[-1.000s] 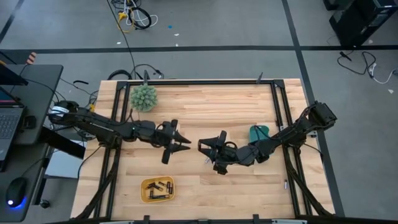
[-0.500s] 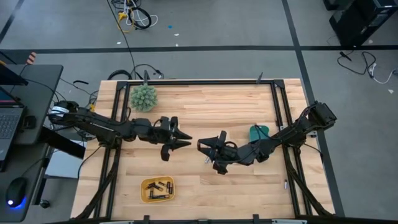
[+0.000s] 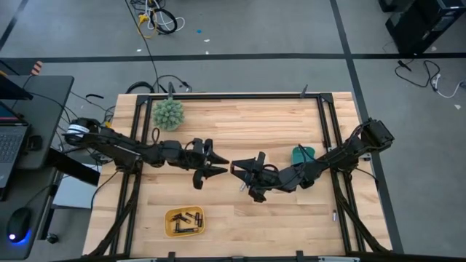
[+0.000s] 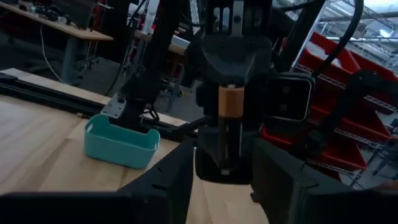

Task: Sort batteries
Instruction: Put the black battery into the yellow bin

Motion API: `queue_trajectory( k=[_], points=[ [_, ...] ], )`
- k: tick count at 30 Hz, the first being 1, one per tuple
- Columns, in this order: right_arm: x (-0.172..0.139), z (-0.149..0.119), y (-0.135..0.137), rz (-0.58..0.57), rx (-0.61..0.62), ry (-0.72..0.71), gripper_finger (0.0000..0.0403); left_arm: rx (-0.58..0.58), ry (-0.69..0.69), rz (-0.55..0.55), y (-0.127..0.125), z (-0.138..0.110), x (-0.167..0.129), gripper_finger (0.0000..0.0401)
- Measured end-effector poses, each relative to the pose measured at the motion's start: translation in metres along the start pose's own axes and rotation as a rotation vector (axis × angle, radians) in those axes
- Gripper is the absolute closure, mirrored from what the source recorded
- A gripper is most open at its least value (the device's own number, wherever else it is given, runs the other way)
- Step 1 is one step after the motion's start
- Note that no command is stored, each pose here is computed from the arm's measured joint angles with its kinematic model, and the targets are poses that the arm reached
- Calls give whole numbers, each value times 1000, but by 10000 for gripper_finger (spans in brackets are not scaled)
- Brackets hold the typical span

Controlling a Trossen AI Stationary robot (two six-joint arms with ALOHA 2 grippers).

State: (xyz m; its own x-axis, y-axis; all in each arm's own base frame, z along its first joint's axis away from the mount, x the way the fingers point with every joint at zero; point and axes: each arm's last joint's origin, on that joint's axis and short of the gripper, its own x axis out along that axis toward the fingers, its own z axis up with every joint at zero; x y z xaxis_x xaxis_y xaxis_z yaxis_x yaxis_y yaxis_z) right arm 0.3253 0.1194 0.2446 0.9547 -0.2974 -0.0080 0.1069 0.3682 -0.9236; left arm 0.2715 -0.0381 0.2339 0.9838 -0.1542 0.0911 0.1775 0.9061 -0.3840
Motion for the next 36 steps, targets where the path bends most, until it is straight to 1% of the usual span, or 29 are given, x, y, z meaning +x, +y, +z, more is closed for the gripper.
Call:
queue_trajectory(
  k=[3,5,10,15,20,28,33,36],
  points=[
    [0,0,0,-1,0,1,194,1,-10,-1,0,1,0,220],
    [1,-1,0,0,-1,4,194,8,-42,-11,-1,4,0,209],
    [4,-5,0,-3,6,21,194,11,-56,-17,-4,9,3,195],
    [6,-7,-1,-7,8,29,194,2,-37,-8,-2,5,9,192],
    [7,-8,-1,-8,10,31,194,0,-52,31,0,4,10,192],
    [7,-8,-1,-7,11,30,194,1,-63,52,1,5,10,192],
    [7,-8,-1,-7,11,30,194,23,-61,55,1,4,11,192],
    [7,-8,-1,-7,11,30,194,25,-56,80,3,1,12,192]
  ],
)
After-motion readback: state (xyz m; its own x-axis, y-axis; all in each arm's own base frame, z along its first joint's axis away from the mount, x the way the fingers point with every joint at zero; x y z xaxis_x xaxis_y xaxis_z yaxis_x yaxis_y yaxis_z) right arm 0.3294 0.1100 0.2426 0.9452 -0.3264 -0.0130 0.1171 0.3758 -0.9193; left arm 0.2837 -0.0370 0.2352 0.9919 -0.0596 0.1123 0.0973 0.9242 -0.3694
